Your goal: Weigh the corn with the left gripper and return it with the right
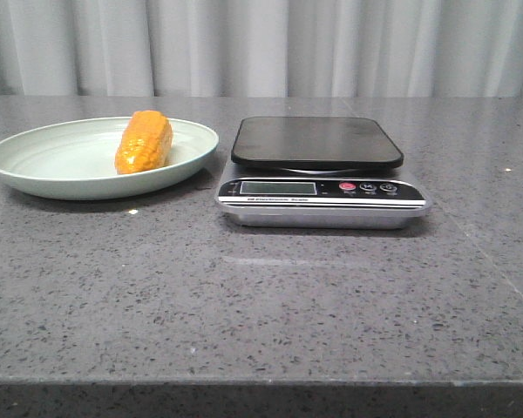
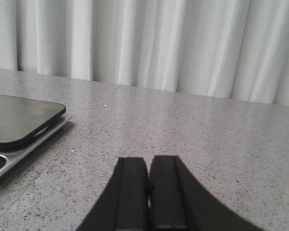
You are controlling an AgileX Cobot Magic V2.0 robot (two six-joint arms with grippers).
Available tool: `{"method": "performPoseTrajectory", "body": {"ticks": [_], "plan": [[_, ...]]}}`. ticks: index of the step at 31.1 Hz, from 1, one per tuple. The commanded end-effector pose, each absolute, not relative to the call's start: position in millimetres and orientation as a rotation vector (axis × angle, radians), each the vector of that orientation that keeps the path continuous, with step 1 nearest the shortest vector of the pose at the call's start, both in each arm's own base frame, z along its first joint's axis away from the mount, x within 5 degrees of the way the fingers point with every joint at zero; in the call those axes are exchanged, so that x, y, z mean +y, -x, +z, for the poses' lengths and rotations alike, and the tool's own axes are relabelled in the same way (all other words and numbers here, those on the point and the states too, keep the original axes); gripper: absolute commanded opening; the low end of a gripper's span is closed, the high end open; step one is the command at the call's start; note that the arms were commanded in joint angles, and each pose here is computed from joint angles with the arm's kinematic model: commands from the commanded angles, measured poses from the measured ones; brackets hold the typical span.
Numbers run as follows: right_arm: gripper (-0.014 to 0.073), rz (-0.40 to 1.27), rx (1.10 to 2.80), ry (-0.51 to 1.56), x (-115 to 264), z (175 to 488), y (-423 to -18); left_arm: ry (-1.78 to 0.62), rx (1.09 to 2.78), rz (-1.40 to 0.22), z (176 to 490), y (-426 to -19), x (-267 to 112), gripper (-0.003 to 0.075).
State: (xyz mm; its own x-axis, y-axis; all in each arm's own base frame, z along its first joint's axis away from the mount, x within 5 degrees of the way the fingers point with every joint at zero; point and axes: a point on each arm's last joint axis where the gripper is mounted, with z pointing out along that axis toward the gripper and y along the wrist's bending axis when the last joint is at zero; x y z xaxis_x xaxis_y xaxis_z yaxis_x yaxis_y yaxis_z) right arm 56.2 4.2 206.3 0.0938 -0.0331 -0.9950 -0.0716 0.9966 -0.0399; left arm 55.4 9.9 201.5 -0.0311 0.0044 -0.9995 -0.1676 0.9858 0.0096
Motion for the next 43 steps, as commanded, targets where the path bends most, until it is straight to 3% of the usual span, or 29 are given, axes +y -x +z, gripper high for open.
{"method": "performPoseTrajectory", "body": {"ticks": [1,22,28,32,34,43], "plan": [[0.0165,0.015,1.366,0.088,3.8,217.7,-53.2,0.121,1.512,0.129,207.1,-54.1,8.9,0.0127],[0.0165,0.015,1.366,0.088,3.8,217.7,-53.2,0.120,1.508,0.128,207.4,-54.0,8.9,0.0127],[0.0165,0.015,1.366,0.088,3.8,217.7,-53.2,0.088,1.288,0.117,227.2,-51.0,6.4,0.0127],[0.0165,0.015,1.366,0.088,3.8,217.7,-53.2,0.110,1.024,0.045,252.6,-41.0,4.6,0.0127],[0.0165,0.015,1.366,0.088,3.8,217.7,-53.2,0.082,0.990,0.062,269.1,-36.2,2.8,0.0127],[0.0165,0.015,1.366,0.088,3.8,217.7,-53.2,0.101,1.358,0.102,348.8,-31.1,6.5,0.0127]]}}
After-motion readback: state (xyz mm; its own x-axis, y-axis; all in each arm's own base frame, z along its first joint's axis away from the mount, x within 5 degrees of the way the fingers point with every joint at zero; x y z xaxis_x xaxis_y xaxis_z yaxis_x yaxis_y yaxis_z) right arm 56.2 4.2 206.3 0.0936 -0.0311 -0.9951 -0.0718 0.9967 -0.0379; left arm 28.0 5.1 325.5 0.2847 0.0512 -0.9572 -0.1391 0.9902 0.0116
